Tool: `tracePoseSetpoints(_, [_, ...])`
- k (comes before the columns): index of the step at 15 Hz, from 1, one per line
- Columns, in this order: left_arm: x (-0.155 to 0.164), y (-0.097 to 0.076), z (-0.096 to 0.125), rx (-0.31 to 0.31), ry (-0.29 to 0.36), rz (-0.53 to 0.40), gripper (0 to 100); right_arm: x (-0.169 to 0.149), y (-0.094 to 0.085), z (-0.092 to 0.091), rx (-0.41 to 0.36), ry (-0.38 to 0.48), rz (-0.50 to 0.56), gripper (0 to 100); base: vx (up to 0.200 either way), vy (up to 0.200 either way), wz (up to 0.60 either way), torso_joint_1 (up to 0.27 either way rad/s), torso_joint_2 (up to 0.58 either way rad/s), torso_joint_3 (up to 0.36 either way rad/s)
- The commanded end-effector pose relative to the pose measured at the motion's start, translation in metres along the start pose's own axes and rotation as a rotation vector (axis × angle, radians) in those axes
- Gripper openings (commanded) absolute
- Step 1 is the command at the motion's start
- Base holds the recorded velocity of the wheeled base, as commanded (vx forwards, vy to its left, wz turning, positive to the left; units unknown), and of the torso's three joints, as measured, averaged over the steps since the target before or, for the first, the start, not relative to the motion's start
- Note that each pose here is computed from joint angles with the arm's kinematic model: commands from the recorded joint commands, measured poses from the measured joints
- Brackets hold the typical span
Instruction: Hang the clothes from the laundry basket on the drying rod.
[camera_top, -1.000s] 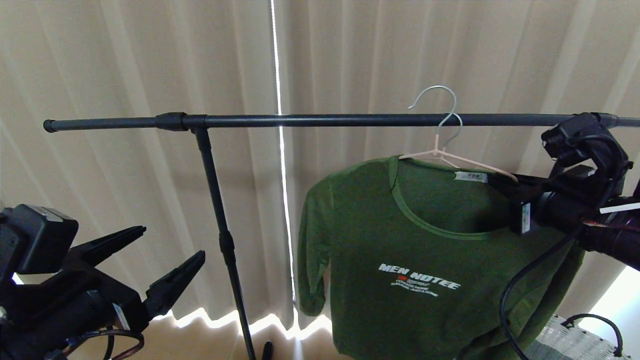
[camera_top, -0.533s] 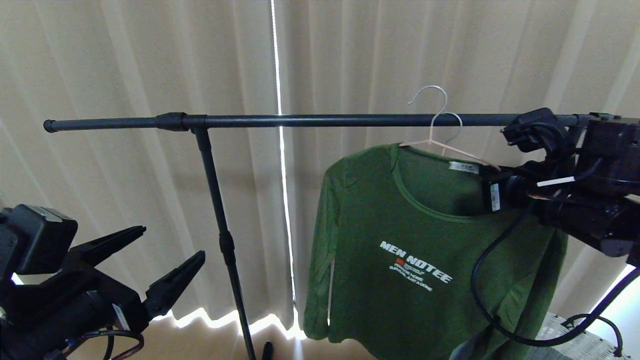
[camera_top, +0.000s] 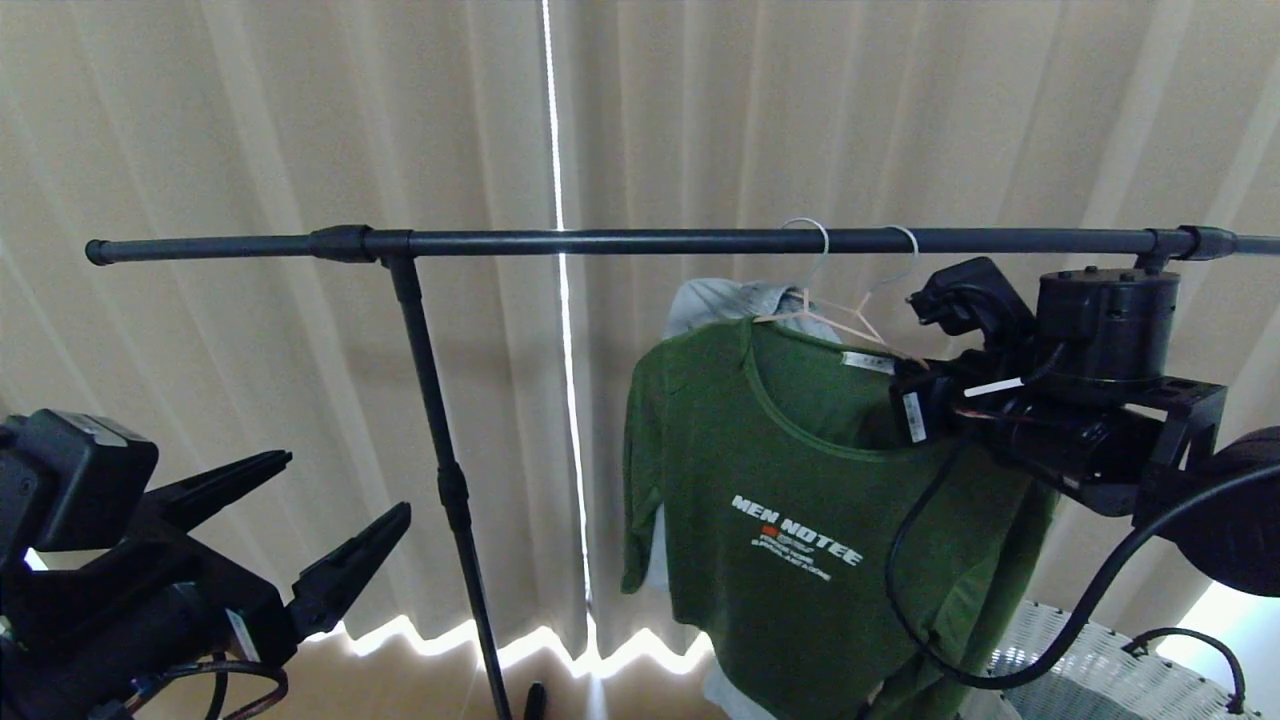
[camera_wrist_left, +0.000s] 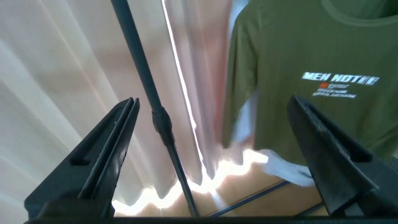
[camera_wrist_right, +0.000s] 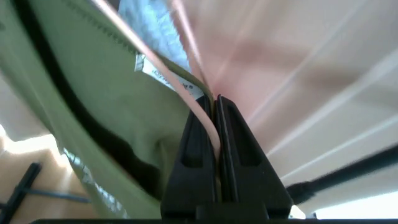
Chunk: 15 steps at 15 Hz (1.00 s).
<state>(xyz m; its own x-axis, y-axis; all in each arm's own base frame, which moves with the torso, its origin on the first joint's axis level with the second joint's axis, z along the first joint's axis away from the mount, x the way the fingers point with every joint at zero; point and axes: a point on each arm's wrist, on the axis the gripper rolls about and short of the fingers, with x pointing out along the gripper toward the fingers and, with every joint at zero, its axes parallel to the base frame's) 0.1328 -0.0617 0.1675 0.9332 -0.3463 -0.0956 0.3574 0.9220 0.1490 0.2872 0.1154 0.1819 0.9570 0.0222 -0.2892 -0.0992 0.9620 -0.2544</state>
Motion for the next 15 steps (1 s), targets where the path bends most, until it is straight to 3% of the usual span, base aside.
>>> tracePoseSetpoints(1, [0.000, 0.000, 0.000, 0.000, 0.002, 0.001, 100, 0.003, 0.006, -0.004, -0.014, 0.016, 0.015, 0, 0.000, 0.000, 0.00, 0.000, 0.00, 0.000])
tracePoseSetpoints(12, [0.000, 0.000, -0.001, 0.000, 0.004, 0.001, 100, -0.005, 0.020, 0.000, -0.026, -0.006, 0.070, 0, 0.000, 0.000, 0.00, 0.000, 0.00, 0.000])
tracePoseSetpoints(13, [0.000, 0.000, -0.001, 0.000, 0.004, 0.001, 100, -0.005, 0.020, 0.000, -0.026, -0.006, 0.073, 100, 0.000, 0.000, 0.00, 0.000, 0.00, 0.000])
tracePoseSetpoints(15, [0.001, 0.000, -0.001, 0.000, 0.005, 0.001, 100, -0.006, 0.020, 0.000, -0.013, -0.016, 0.074, 100, 0.000, 0.000, 0.00, 0.000, 0.00, 0.000])
